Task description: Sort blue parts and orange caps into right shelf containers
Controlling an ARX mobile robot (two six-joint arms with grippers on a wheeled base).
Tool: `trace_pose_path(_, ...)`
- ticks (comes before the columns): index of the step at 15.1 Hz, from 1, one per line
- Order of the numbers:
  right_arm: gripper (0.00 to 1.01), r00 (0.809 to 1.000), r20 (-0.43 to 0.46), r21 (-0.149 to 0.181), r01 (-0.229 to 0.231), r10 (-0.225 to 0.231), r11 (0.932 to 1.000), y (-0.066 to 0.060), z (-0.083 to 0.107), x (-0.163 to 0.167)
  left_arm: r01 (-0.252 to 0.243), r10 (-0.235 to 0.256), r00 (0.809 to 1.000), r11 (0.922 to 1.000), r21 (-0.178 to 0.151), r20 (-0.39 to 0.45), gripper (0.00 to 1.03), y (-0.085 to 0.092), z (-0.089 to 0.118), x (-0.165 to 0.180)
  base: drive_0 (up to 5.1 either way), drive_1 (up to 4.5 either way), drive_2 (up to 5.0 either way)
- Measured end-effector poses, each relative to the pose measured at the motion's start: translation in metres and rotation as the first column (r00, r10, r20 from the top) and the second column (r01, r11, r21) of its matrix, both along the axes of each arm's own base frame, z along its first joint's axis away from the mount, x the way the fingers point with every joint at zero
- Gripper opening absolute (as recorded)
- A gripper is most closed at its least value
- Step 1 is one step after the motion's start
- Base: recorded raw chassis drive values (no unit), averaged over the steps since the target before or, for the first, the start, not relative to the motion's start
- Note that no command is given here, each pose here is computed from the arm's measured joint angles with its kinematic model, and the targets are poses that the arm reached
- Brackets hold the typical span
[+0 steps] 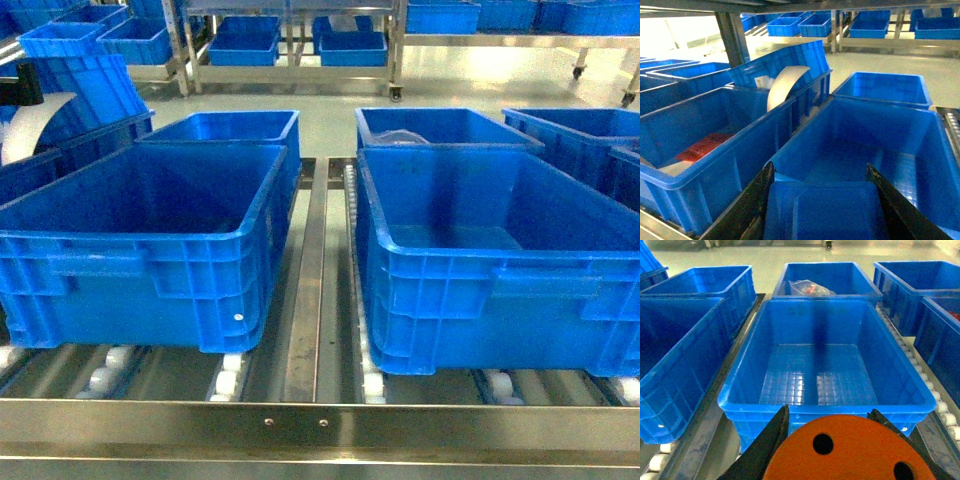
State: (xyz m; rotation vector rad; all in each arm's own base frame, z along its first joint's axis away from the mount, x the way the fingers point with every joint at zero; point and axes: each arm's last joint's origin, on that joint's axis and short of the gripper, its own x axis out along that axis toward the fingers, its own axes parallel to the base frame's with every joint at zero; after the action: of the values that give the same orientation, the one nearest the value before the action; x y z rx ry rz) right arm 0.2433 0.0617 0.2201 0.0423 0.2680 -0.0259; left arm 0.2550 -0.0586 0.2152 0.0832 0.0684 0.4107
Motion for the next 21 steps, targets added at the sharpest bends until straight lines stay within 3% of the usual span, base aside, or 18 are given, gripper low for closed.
trace_pose_path(2, 0.42, 1.000, 0.003, 0.003, -0.006, 0.006, 1.0000, 0.0001, 0.0004, 0.0001, -0.022, 0.022, 1.000, 0.9997, 0.001, -0.001, 0.41, 0.0033, -0.0001, 0.0005, -2.3, 1.16, 1.2)
trace_pose_path(4, 0.42, 1.000, 0.002, 0.001, -0.002, 0.002, 1.0000, -0.0001, 0.0003, 0.0001, -0.001, 0.001, 1.000, 1.0000, 0.000, -0.001, 0.41, -0.0001, -0.0001, 0.0000, 0.0, 0.00, 0.0)
trace_pose_path(7, 0.42, 1.000, 0.001, 0.001, -0.002, 0.002, 1.0000, -0.0001, 0.0001, 0.0000, -0.006, 0.006, 1.000, 1.0000, -0.001, 0.002, 0.41, 0.0005, 0.0002, 0.0000, 0.0, 0.00, 0.0)
trace_pose_path(15, 0.42, 1.000, 0.003, 0.002, -0.002, 0.002, 1.0000, -0.0001, 0.0003, 0.0001, -0.003, 0.003, 1.000, 1.0000, 0.000, 0.001, 0.41, 0.0005, 0.0001, 0.0000, 0.1, 4.06, -3.8)
trace_pose_path(21, 0.42, 1.000, 0.004, 0.002, -0.002, 0.002, 1.0000, -0.0001, 0.0004, 0.0002, -0.005, 0.005, 1.000, 1.0000, 0.001, -0.001, 0.41, 0.0005, -0.0005, 0.0004, 0.0, 0.00, 0.0)
